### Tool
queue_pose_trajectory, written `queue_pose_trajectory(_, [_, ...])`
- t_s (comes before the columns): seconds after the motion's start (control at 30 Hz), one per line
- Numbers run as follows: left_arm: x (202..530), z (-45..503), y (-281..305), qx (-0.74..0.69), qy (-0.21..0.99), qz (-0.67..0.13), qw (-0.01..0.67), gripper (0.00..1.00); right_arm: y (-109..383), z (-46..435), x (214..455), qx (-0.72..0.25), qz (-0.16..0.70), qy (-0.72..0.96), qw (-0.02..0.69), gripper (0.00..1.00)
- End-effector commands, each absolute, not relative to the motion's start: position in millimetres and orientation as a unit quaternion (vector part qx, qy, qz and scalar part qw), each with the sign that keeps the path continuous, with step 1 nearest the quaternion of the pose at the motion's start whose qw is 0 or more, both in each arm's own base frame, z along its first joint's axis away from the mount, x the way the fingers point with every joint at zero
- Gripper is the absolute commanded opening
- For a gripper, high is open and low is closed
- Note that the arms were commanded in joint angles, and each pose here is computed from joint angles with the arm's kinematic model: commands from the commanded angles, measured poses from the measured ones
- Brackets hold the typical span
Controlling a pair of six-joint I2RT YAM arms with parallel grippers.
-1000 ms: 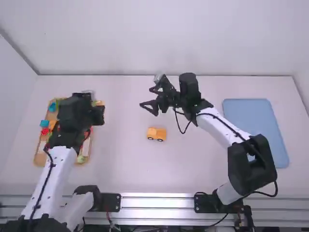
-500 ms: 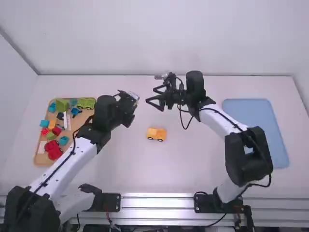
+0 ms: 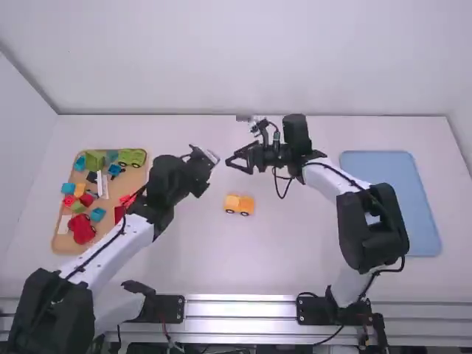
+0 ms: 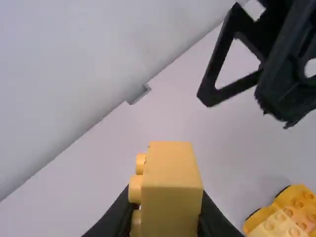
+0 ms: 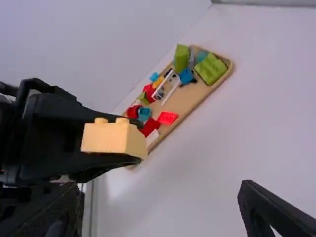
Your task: Assemble lego blocks to make yellow taxi
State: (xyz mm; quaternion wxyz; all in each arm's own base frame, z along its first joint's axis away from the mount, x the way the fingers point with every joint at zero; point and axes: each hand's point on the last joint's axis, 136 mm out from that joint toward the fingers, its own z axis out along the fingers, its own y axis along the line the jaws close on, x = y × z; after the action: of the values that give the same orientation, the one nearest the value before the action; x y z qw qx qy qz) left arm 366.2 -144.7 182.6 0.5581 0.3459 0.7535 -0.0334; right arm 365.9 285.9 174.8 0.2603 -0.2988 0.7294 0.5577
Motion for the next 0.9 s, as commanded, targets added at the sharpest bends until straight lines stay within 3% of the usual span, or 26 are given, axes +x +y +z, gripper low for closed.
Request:
queue_pose_trajectory(0.0, [360, 174, -149, 0.360, 0.748, -0.037, 0.556, 0.02, 292, 175, 365, -0.321, 0.547, 0.725, 0.270, 0.85])
queue_pose_trajectory(0.27, [363, 150, -150, 0.352, 0.767, -0.048, 0.535, 0.02, 291, 160, 369, -0.312, 0.514, 0.751, 0.272, 0.84])
queue_pose_trajectory(0.67, [376, 149, -177, 0.354, 0.747, -0.039, 0.561, 0.02, 288, 156, 372, -0.318, 0.500, 0.755, 0.281, 0.83])
queue_pose_trajectory(0.87, [377, 152, -184, 0.361, 0.756, -0.039, 0.545, 0.02, 289, 157, 373, -0.320, 0.500, 0.753, 0.284, 0.77])
